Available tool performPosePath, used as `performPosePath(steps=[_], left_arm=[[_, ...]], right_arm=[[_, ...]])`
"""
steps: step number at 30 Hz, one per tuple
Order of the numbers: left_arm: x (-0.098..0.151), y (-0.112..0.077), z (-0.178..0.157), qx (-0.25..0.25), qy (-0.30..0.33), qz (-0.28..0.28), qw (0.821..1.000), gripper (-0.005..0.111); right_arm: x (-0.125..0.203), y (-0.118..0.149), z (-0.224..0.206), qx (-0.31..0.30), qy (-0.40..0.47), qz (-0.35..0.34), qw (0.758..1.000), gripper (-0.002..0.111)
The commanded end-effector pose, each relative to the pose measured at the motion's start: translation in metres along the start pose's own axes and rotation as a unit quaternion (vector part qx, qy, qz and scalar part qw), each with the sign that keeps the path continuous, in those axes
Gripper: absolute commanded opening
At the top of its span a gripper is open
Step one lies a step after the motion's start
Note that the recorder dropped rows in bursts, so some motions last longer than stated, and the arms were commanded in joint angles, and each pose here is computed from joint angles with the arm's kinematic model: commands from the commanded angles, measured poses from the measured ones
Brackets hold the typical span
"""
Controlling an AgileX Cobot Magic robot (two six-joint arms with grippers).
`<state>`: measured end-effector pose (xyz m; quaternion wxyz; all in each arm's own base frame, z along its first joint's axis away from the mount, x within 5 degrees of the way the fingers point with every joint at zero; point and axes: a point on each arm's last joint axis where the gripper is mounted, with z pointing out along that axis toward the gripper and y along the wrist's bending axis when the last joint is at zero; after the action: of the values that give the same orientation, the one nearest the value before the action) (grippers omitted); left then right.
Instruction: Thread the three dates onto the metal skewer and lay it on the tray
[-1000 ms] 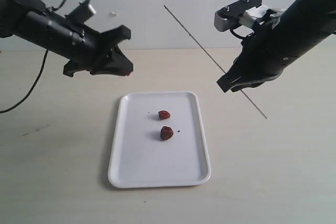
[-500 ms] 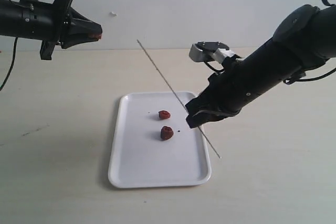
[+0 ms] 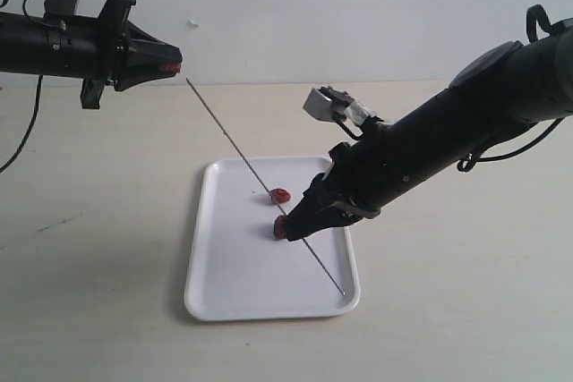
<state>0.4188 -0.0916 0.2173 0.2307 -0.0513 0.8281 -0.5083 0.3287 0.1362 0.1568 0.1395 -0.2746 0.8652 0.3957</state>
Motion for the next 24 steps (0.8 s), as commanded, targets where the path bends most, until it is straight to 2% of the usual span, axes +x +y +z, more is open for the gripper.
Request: performPosePath(steps=[1,24], left_arm=[[-0.0016,-0.0026,-0.0014,0.01,-0.007,0.001,1.0,0.024],[0.002,-0.0073,-0.0017,0.036,0.013,-0.004,0.999,0.024]], right_arm=[[-0.0013,0.0051,-0.0011,-0.034,-0.014,-0.008,0.999,0.0],[-0.0032,0.0007,-0.001,-0.009,-0.025,-0.004,1.0,0.0]])
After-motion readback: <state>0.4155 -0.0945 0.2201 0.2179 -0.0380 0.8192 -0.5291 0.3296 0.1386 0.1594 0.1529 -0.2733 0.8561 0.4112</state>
